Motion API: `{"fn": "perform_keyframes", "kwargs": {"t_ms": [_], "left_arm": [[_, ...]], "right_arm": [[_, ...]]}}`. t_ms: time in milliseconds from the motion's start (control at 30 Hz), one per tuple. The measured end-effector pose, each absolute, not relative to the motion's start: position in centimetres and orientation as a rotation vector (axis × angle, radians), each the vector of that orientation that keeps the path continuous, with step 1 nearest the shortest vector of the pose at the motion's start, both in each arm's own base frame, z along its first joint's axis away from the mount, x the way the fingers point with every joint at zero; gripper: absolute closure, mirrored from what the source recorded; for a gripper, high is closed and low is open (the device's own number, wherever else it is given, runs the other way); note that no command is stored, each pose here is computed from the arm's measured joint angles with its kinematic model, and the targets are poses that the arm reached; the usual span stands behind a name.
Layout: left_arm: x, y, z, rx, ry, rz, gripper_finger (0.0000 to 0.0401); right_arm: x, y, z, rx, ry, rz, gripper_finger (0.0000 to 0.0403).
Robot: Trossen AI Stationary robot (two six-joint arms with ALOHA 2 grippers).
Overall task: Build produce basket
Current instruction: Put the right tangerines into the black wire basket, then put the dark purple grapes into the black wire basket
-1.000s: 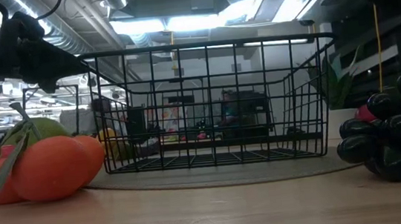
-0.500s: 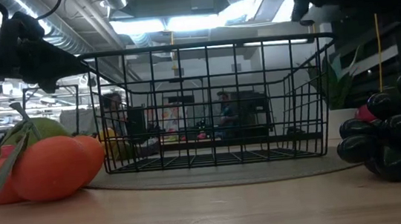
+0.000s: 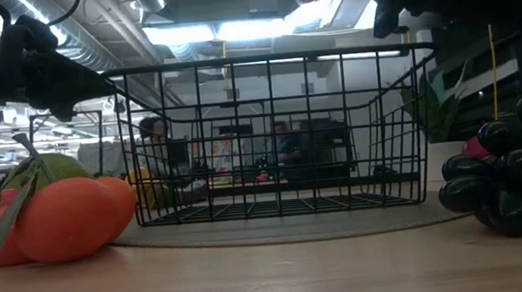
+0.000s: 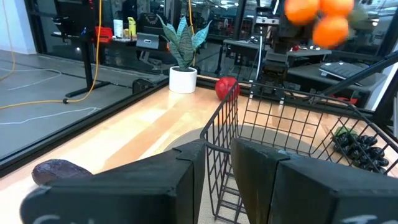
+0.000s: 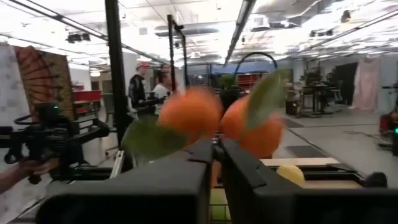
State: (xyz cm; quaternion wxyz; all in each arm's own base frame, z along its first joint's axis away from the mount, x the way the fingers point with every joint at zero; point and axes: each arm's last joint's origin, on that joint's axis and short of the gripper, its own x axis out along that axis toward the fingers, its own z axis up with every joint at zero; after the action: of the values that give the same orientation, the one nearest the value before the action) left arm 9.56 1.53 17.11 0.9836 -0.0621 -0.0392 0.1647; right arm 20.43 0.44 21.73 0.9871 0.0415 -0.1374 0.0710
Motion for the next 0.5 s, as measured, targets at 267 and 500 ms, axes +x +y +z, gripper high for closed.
{"fn": "perform_keyframes", "kwargs": {"t_ms": [267,500], "left_arm": [[9.6,1.5,17.1,-0.125,-0.081,0.333,0.0332],[9.6,1.5,17.1,-0.125,-0.081,0.333,0.0332]], "right_arm": [[21.6,0.9,22.7,0.080,-0.295,0.163,0.0272],[22.5,0.9,23.2,0.083,-0.301,0.163,0.0261]]}}
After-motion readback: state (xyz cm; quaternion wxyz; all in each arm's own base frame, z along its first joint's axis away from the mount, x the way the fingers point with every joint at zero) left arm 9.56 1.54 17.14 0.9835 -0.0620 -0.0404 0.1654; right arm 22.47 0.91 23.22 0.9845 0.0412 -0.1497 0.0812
